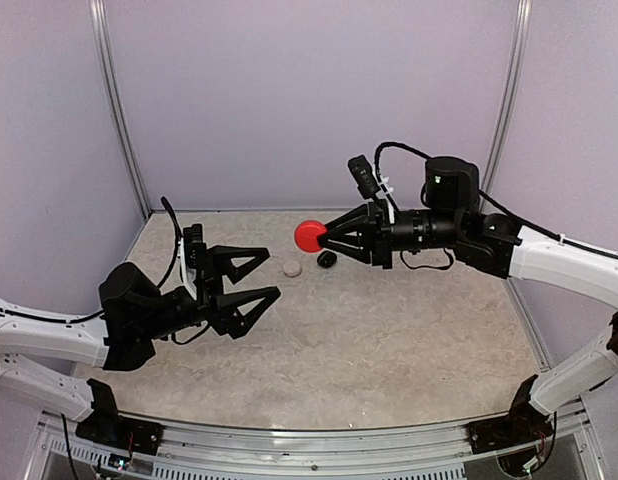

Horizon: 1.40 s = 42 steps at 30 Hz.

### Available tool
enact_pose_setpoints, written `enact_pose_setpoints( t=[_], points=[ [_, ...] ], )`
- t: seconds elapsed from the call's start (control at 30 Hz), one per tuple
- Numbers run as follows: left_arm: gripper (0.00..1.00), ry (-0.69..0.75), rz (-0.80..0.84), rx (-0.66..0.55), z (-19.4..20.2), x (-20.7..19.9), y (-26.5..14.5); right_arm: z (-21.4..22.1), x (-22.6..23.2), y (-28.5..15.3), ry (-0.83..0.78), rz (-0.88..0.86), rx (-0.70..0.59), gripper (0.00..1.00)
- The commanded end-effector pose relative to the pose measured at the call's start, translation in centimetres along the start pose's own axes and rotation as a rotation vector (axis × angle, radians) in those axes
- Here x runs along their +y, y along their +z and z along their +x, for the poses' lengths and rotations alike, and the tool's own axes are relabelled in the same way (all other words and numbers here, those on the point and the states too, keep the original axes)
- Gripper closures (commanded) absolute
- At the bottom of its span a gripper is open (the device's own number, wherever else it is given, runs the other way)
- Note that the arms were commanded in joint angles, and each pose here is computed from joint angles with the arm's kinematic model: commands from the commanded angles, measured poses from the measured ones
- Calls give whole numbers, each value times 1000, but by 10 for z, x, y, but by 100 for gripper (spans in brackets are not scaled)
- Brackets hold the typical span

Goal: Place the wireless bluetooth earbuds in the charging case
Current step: Place the charging case with the earbuds at the center of the board.

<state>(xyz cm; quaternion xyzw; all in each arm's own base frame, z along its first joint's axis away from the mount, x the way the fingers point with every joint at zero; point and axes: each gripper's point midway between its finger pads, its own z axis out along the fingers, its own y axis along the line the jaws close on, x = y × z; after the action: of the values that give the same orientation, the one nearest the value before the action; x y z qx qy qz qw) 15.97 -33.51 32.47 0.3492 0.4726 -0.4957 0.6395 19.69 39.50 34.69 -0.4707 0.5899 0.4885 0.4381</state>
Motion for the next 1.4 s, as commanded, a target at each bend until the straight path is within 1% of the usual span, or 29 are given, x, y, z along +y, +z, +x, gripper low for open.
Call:
enact_pose_setpoints(
  t=[0.0, 0.03, 0.13, 0.27, 0.37, 0.5, 0.67, 0.77, 0.93, 1.07, 1.27, 1.33, 1.37],
  points=[
    [6, -21, -133, -59, -13, 22, -15, -8, -39, -33, 99, 84, -77, 90],
    [2, -29, -165, -60, -14, 29, -18, -1, -53, -38, 138, 109, -74, 90],
    [1, -68, -281, -38, -12, 53, -24, 26, -98, -52, 252, 192, -54, 91],
    [1, -128, -418, -22, -9, 83, -35, 70, -154, -67, 370, 317, 6, 91],
    [1, -168, -487, -16, -7, 99, -42, 108, -185, -64, 438, 361, 78, 91],
    [1, -214, -575, 8, -1, 118, -46, 142, -222, -62, 529, 383, 82, 92],
    [1, -251, -651, 47, 6, 133, -49, 181, -265, -54, 611, 427, 144, 93],
    [1, -258, -671, 53, 8, 137, -53, 199, -284, -52, 642, 441, 176, 93],
    [1, -295, -705, 55, 11, 143, -58, 222, -309, -54, 679, 467, 188, 93],
    [1, -324, -735, 98, 17, 153, -56, 245, -321, -51, 711, 467, 226, 91],
    [1, -357, -773, 152, 28, 162, -55, 263, -336, -53, 730, 499, 240, 88],
    [1, -361, -782, 155, 30, 164, -56, 267, -340, -55, 734, 513, 246, 84],
    [1, -364, -787, 154, 30, 164, -57, 270, -342, -56, 734, 525, 253, 79]
  ],
)
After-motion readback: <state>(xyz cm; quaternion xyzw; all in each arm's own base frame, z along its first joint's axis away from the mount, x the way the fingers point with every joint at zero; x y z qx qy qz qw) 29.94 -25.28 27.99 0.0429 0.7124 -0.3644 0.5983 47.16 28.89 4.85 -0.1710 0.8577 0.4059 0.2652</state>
